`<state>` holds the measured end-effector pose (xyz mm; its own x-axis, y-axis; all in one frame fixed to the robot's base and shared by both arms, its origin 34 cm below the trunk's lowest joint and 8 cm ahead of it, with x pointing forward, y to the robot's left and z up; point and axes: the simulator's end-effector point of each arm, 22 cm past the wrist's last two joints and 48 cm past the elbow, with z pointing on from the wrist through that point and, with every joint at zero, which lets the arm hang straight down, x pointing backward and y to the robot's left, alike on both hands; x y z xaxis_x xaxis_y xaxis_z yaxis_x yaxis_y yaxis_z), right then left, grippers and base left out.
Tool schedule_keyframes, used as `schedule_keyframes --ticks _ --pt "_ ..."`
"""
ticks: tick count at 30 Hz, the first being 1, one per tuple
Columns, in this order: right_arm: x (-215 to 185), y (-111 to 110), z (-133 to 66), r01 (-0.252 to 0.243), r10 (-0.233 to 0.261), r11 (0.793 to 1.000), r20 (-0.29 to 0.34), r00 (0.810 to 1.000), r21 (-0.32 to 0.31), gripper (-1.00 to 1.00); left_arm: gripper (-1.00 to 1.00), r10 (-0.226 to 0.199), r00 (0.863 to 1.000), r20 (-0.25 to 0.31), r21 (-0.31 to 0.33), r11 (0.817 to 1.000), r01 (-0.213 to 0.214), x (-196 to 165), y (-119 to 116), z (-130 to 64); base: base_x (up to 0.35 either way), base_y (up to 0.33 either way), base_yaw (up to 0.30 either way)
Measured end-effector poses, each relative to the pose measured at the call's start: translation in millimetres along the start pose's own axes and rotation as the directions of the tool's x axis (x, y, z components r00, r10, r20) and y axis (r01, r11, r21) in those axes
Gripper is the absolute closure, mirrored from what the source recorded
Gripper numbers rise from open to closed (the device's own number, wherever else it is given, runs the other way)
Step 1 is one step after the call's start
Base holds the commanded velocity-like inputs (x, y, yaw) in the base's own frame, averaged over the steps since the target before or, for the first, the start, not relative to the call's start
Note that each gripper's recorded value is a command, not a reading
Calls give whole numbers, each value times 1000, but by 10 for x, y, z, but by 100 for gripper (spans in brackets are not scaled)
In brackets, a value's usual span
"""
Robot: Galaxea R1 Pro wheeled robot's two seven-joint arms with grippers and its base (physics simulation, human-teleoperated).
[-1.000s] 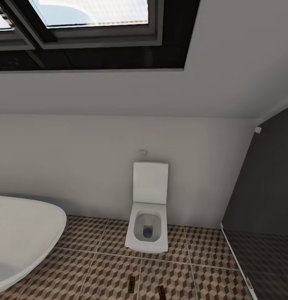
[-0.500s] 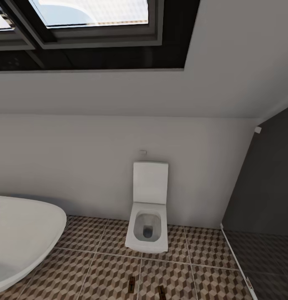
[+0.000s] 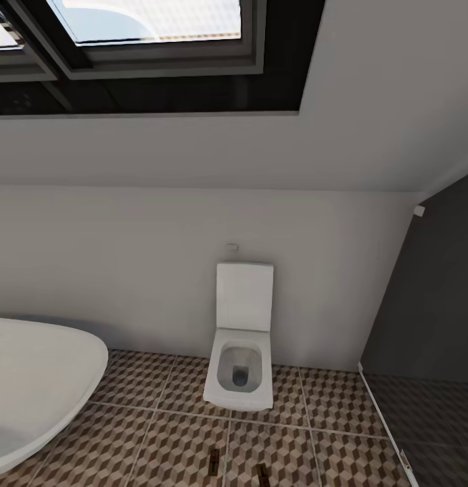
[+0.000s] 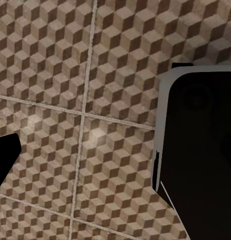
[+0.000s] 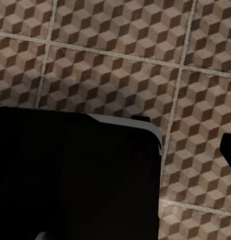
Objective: Take the four mousetraps from the cabinet in the bathroom and place them on the bathroom floor. Make sure all four end up on the same floor surface, and ensure that at least two of them are either under or directly next to the same bathroom sink.
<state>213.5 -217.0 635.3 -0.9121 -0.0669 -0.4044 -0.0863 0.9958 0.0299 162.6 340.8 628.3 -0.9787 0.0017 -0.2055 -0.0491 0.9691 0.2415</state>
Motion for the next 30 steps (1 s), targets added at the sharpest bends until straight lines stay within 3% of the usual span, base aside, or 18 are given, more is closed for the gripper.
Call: schedule_keyframes --ticks 30 --pt "1 1 0 0 0 1000 0 1000 0 -100 -100 0 1000 0 0 1000 0 0 -2 0 0 0 0"
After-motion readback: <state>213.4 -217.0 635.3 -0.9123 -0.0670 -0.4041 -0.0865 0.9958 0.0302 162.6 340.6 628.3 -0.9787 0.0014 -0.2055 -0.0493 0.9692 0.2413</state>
